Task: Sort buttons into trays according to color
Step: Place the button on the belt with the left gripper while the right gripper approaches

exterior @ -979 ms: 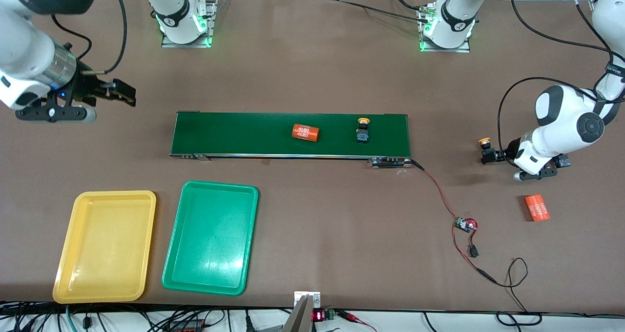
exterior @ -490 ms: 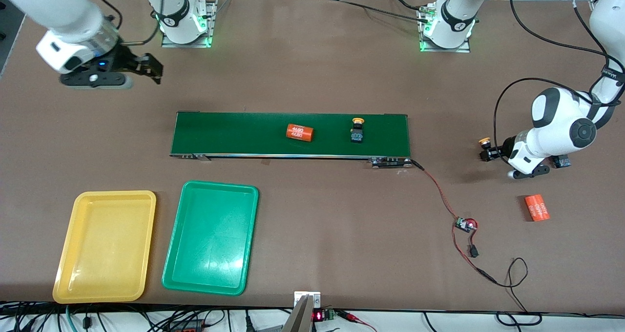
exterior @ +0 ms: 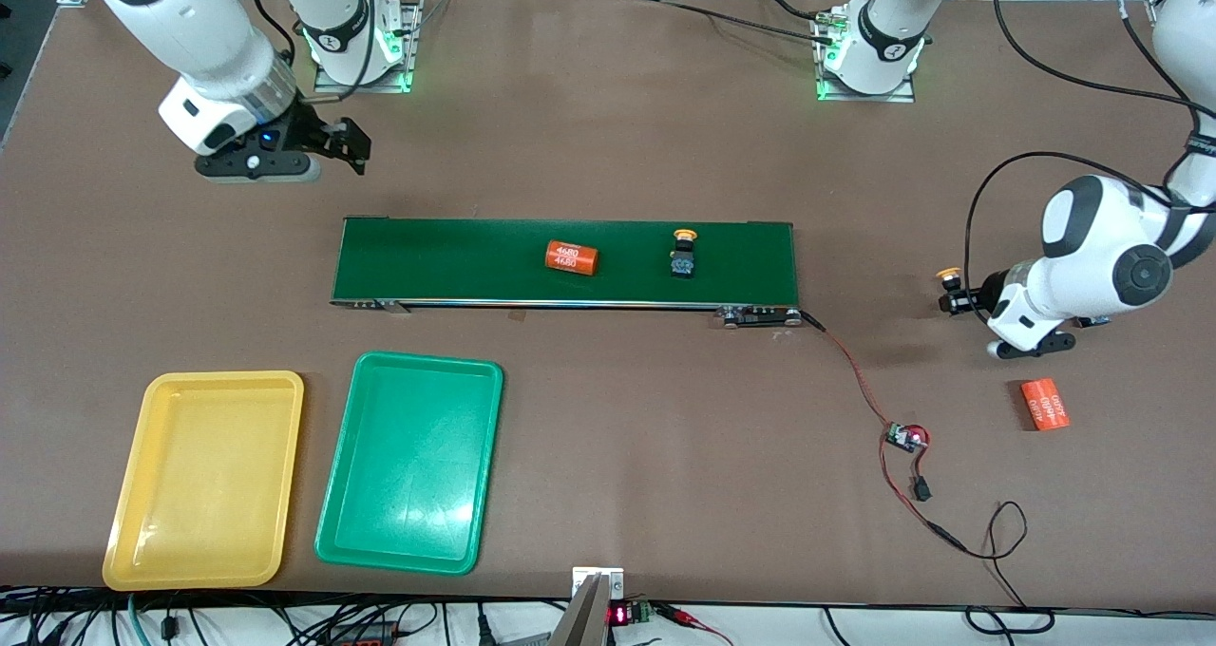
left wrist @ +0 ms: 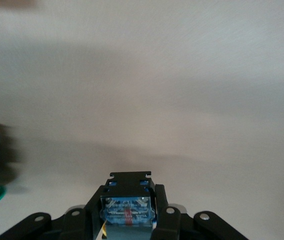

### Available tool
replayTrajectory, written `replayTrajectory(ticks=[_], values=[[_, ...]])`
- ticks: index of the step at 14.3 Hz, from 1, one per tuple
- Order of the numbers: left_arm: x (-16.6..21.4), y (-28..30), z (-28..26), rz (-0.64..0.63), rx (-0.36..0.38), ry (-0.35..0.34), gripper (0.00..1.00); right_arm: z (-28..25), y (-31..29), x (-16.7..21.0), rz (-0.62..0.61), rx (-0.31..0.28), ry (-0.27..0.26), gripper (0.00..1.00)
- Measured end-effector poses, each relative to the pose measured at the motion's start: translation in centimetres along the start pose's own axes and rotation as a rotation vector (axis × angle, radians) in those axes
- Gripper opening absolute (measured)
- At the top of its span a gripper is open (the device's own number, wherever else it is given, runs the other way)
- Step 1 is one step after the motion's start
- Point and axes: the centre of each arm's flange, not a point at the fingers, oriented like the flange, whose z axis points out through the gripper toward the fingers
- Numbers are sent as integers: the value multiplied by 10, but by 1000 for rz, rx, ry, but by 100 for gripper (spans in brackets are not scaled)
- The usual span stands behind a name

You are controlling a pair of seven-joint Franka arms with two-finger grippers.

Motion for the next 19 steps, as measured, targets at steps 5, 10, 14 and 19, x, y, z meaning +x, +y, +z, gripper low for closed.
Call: replayTrajectory(ticks=[5,10,14,19], values=[[-3,118,-75,140,97,8,42,39,-56,1,47,10,-13,100],[-59,272,-50,159,161,4,42,62,-83,1,34,19,-26,100],[-93,337,-12,146,168,-25,42,64,-87,2,29,23,-27,100],[-91,345,20,127,153,-62,42,64,-90,9,28,32,-29,100]])
